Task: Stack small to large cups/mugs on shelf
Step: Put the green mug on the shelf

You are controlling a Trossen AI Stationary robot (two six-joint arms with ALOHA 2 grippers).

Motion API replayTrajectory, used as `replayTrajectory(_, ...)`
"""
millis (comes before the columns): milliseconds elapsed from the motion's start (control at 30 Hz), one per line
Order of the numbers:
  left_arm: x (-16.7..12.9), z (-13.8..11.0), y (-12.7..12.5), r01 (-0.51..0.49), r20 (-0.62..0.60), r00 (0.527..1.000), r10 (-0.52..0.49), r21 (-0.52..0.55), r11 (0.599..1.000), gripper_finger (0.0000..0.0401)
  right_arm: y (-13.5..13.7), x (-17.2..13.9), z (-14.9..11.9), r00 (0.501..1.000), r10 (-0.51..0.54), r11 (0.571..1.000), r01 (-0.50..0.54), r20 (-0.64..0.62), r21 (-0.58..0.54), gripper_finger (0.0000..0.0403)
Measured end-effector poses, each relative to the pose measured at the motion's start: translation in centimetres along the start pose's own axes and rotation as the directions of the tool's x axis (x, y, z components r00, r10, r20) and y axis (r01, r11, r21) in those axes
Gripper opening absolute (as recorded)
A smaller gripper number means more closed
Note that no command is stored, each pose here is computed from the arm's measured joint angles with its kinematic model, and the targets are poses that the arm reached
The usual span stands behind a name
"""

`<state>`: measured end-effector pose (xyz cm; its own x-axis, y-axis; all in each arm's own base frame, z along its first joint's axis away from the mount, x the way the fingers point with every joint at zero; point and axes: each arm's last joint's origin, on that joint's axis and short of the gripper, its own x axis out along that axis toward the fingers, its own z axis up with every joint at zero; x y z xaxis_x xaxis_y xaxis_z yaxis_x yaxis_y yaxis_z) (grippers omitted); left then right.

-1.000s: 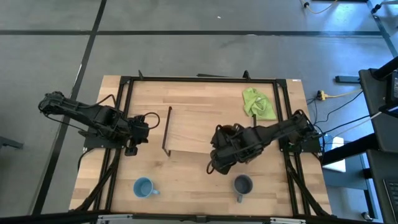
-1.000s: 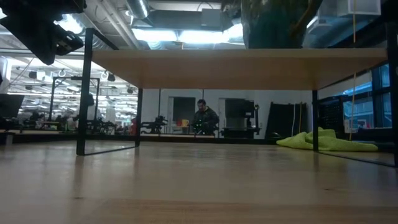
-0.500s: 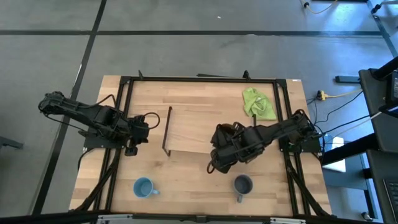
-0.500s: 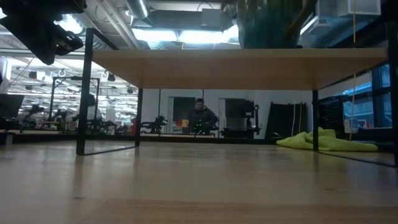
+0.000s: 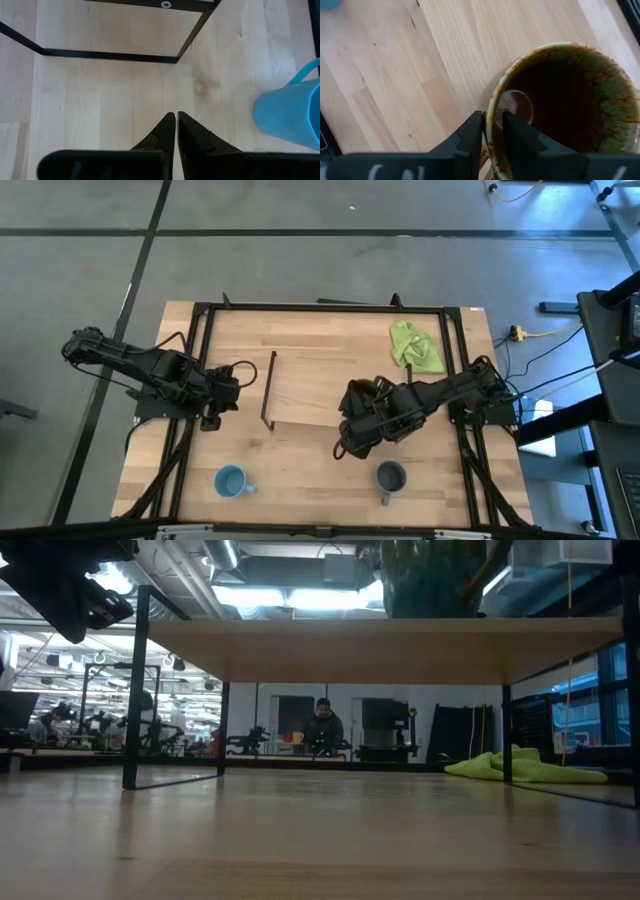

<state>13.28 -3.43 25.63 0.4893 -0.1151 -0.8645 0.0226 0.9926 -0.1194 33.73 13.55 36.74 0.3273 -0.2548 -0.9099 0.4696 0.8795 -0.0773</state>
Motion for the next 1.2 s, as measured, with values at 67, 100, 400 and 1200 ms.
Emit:
replayTrajectory(67,0.0,0.0,0.0,0.0,0.0,1.0,0.0,0.0,1.0,0.0014,0.1,0.0,-0.1,1.0,0.001,1.0,-0.001,0.0,-0.006,0.008)
replayTrajectory(100,0.0,0.0,0.0,0.0,0.0,1.0,0.0,0.0,1.0,0.0014,0.1,-0.1,-0.1,1.0,0.001,1.0,-0.001,0.001,-0.011,0.008)
replayTrajectory(400,0.0,0.0,0.0,0.0,0.0,1.0,0.0,0.001,1.0,0.0014,0.2,-1.0,-0.3,0.999,0.033,0.999,-0.033,0.009,-0.023,0.0098)
replayTrajectory(1200,1.1,0.8,-0.6,0.112,0.122,0.987,-0.105,-0.06,0.992,0.0014,-0.6,-4.5,1.4,0.968,0.053,0.998,-0.063,0.245,0.031,0.0008)
